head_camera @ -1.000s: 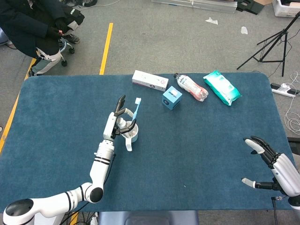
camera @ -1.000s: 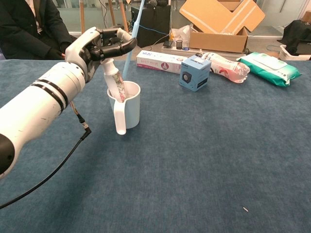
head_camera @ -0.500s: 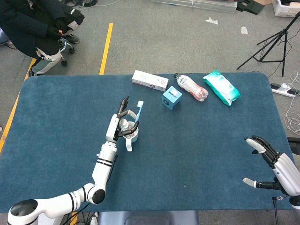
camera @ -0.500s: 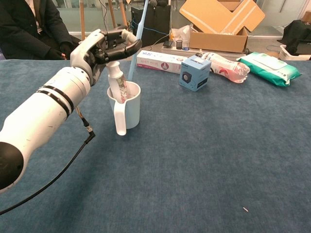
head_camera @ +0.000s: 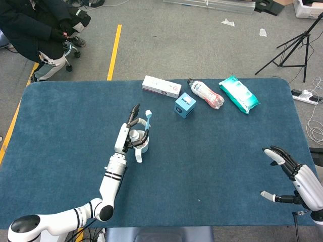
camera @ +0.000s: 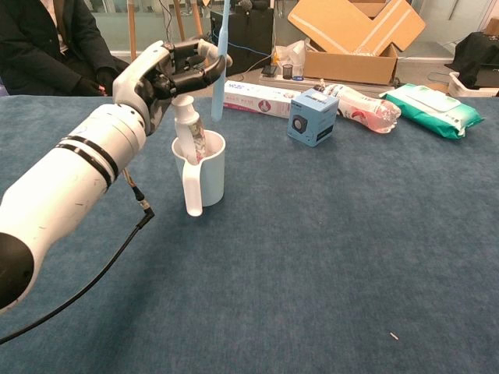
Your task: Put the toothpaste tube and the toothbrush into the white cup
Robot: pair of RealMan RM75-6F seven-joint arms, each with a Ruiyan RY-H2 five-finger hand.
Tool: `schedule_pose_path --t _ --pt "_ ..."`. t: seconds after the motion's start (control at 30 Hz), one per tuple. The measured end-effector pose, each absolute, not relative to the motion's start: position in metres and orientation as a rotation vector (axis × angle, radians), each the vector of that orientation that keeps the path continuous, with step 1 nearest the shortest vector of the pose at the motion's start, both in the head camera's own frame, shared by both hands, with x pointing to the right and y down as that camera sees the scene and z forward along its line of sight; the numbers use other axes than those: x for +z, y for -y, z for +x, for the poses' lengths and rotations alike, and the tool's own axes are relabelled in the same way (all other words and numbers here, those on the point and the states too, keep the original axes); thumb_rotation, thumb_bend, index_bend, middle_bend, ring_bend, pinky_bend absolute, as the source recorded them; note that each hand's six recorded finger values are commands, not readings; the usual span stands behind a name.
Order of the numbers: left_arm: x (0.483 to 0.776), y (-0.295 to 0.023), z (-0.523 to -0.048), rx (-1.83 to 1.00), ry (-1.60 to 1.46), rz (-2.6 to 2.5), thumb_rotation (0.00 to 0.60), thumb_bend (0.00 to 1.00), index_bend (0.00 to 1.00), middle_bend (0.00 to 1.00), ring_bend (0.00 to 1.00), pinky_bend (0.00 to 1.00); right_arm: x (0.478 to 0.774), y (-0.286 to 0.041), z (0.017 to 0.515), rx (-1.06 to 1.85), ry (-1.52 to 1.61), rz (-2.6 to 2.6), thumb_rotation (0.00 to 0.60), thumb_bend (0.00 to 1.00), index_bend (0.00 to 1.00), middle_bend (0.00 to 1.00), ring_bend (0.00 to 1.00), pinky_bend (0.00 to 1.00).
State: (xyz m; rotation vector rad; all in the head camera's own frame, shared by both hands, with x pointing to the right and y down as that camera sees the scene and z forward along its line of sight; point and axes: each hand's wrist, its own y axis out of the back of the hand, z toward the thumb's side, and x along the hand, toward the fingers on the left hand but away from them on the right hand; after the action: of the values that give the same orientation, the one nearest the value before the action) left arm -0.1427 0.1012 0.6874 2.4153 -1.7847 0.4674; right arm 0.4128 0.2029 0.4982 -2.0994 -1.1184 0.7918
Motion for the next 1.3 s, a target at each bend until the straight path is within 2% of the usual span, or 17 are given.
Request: schedule_pose_path --t 1.3 --pt "0.674 -0.098 -0.165 0.523 1.802 2.475 0.600 0.43 0.46 0.00 0.00 0.00 0.500 -0.204 0.410 0.795 1.106 -2.102 0.600 0.01 0.05 0.16 0.09 0.40"
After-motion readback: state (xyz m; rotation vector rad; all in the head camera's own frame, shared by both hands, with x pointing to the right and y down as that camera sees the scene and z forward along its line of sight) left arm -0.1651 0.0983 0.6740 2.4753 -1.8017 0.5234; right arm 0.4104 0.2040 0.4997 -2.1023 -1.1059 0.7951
